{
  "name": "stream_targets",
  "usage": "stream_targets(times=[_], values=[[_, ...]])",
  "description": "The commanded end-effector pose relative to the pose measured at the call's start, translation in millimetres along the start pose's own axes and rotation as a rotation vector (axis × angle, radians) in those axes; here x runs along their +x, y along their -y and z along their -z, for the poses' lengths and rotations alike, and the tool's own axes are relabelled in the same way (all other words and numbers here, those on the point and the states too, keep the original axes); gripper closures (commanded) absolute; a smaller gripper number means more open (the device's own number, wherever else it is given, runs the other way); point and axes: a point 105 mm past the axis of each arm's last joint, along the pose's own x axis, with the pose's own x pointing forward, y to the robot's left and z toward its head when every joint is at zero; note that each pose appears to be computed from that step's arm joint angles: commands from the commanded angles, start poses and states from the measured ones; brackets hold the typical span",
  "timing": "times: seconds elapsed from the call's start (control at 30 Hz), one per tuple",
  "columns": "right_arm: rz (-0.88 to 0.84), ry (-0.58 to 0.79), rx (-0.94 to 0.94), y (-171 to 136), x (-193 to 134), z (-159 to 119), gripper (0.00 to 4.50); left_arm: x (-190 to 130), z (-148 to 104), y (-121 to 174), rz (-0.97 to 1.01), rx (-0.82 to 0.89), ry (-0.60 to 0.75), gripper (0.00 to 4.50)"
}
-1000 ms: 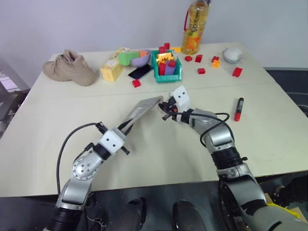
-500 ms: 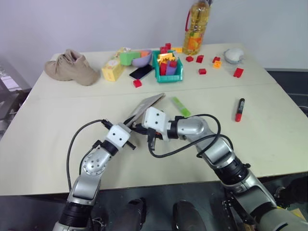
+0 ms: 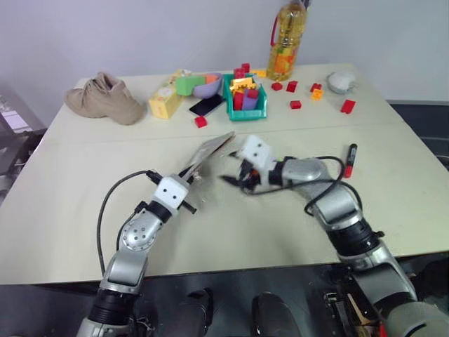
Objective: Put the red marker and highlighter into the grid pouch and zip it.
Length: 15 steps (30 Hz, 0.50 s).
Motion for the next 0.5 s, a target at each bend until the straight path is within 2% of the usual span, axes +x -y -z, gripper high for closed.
stream_targets(times=[0.03,0.17,0.3,0.33,0.37,0.47,0.5], values=[[0.198,-0.029,0.115,43.1,-4.5,11.5,1.09,-4.2,-0.9,-14.0,-0.026,0.017,-0.002,4.50],[0.269,-0.104,0.225,55.1,-0.4,40.7,1.09,-4.5,0.4,-16.5,-0.025,0.051,-0.005,4.50],[0.228,-0.114,0.337,44.8,6.3,53.2,1.09,-3.3,-0.6,-17.1,-0.034,0.052,0.008,4.50],[0.226,-0.109,0.357,43.7,7.1,53.7,1.62,-3.1,-0.4,-17.5,-0.038,0.052,0.008,4.50],[0.224,-0.108,0.361,42.9,7.5,53.8,1.91,-2.9,-0.1,-17.7,-0.041,0.053,0.007,4.50],[0.224,-0.104,0.358,41.7,7.3,53.2,3.49,-2.2,0.2,-17.6,-0.042,0.054,0.007,4.50],[0.225,-0.101,0.357,41.5,7.0,52.6,3.61,-1.9,0.2,-17.5,-0.042,0.053,0.008,4.50]])
